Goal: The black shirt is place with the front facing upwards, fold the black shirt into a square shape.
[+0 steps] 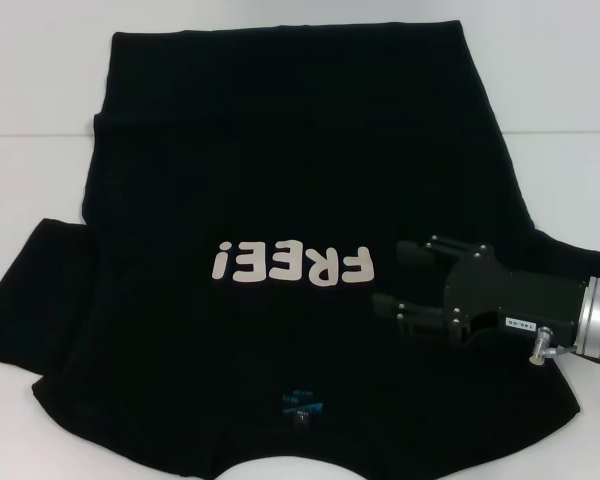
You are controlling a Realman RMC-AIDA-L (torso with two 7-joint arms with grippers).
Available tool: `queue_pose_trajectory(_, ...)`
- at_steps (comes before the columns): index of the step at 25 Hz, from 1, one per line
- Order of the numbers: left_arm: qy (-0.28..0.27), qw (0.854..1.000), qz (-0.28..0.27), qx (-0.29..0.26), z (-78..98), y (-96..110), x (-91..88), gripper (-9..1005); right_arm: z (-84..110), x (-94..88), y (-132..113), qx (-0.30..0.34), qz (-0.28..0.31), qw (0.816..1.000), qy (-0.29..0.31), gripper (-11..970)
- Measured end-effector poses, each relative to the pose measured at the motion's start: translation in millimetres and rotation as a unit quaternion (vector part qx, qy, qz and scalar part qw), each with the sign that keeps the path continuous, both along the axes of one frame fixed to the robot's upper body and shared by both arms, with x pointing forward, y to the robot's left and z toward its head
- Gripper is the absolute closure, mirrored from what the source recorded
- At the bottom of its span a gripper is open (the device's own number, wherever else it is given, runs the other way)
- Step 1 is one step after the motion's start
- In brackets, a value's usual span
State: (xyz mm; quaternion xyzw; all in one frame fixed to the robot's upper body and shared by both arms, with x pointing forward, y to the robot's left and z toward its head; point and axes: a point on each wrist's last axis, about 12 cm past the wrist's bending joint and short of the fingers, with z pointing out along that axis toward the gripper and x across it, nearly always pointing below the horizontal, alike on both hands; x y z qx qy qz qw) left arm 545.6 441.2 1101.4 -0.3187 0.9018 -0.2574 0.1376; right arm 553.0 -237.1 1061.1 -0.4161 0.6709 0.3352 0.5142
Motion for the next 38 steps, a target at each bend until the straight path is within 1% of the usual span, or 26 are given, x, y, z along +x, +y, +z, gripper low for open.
queue_pose_trajectory(29, -0.006, 1.0, -0.01, -0.005, -1.7, -11, 8.1, 113, -0.7, -0.8, 0, 0.001, 0.0, 1.0, 0.001, 153)
queue_pose_trajectory(33, -0.006, 1.0, -0.011, -0.003, -1.6, -11, 8.5, 113, -0.9, -0.8, 0, 0.0, -0.001, 1.0, 0.002, 153)
queue_pose_trajectory(38, -0.007, 1.0, -0.007, 0.002, 0.0, -6, 7.1, 114, -0.7, -0.8, 0, 0.001, 0.0, 1.0, 0.002, 153)
